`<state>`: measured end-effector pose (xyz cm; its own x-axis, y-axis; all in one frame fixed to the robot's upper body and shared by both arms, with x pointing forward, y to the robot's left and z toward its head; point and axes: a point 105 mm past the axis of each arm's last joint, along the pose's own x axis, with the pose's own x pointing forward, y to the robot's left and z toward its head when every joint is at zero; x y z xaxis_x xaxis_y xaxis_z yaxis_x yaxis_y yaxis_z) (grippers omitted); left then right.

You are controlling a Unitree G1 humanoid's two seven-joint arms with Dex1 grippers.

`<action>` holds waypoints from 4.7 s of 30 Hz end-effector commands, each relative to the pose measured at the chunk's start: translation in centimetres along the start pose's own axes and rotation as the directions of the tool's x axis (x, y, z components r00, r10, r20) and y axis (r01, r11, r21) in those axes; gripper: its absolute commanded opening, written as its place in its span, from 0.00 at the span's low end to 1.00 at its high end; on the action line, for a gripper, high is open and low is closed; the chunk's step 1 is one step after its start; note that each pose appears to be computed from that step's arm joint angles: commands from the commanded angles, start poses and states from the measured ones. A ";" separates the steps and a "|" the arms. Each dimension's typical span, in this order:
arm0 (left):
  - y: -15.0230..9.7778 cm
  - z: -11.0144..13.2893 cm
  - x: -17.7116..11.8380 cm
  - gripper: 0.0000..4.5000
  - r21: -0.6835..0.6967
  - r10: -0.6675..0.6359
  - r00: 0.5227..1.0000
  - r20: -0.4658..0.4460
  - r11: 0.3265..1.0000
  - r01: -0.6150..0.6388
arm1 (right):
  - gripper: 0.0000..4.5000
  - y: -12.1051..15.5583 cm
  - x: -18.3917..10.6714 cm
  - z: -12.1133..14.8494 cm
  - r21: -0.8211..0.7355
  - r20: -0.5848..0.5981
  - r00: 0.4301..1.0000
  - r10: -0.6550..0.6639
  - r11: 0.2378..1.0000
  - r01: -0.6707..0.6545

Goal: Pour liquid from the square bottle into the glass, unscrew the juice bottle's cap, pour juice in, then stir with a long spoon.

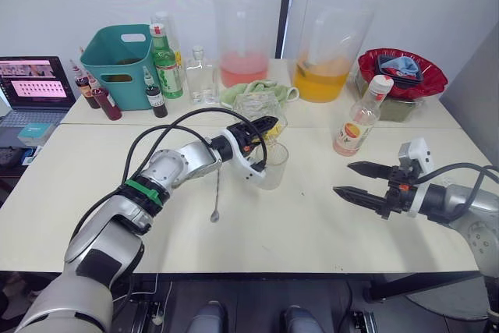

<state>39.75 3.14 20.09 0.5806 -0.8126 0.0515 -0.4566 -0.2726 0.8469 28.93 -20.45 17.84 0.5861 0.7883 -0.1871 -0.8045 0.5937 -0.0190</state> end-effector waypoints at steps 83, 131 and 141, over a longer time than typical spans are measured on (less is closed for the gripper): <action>-4.9 -14.4 -14.6 0.62 -0.618 -0.286 0.657 -0.697 -0.225 -0.753 | 1.00 0.2 2.2 1.5 -0.040 -0.021 0.987 0.159 0.986 -0.160; -1.1 -1.3 -19.7 1.00 -0.962 -0.266 0.964 0.027 -0.270 -0.048 | 1.00 2.2 1.5 -0.6 -0.037 0.125 0.989 0.080 0.996 -0.076; -1.3 -0.3 -19.3 1.00 -0.951 -0.144 0.985 0.099 -0.304 0.051 | 1.00 2.5 -1.8 -4.6 0.019 0.207 0.952 -0.225 0.974 0.226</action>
<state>29.18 19.69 16.95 0.5821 -0.7966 -0.1627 0.8108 0.5537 0.1897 25.41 -20.29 11.81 0.7177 0.6956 -0.0320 -0.6938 0.7183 0.0519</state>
